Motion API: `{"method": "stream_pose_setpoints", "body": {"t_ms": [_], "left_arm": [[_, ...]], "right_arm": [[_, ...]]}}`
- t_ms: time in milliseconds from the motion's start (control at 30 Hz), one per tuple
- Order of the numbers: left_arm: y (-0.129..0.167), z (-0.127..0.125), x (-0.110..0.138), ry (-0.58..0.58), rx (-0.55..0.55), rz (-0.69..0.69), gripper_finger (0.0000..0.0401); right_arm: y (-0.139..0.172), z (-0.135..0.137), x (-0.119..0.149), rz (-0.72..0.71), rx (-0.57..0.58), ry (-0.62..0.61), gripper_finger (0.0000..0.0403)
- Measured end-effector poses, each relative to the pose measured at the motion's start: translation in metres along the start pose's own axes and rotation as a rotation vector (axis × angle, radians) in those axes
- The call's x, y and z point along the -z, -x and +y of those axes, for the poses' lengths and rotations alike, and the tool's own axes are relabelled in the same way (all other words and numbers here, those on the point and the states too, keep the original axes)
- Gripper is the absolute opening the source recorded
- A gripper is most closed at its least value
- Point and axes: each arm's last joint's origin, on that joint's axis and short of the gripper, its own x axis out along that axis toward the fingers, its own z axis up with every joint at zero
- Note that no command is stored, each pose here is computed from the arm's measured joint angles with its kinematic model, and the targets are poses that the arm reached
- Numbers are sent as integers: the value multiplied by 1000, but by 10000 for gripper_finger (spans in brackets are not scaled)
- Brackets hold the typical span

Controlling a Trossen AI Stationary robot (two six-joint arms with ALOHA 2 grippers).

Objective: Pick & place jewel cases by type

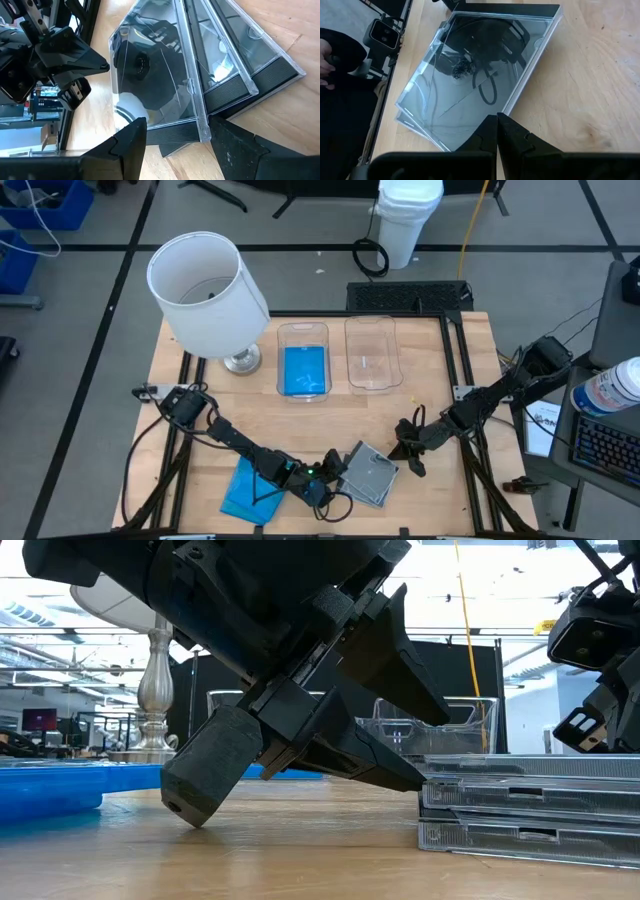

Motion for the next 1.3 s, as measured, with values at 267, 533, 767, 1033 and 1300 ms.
{"method": "stream_pose_setpoints", "body": {"t_ms": [267,533,767,1033,1300], "left_arm": [[0,0,0,12,2,2,214],[0,0,1,15,3,3,214],[0,0,0,22,3,3,214],[-1,0,1,20,3,5,214],[-1,0,1,24,4,6,214]], "right_arm": [[2,1,-1,-6,-8,27,0],[17,3,-8,11,84,50,0],[12,9,-7,54,104,27,0],[1,6,-1,123,164,7,0],[-3,16,-8,69,40,7,0]]}}
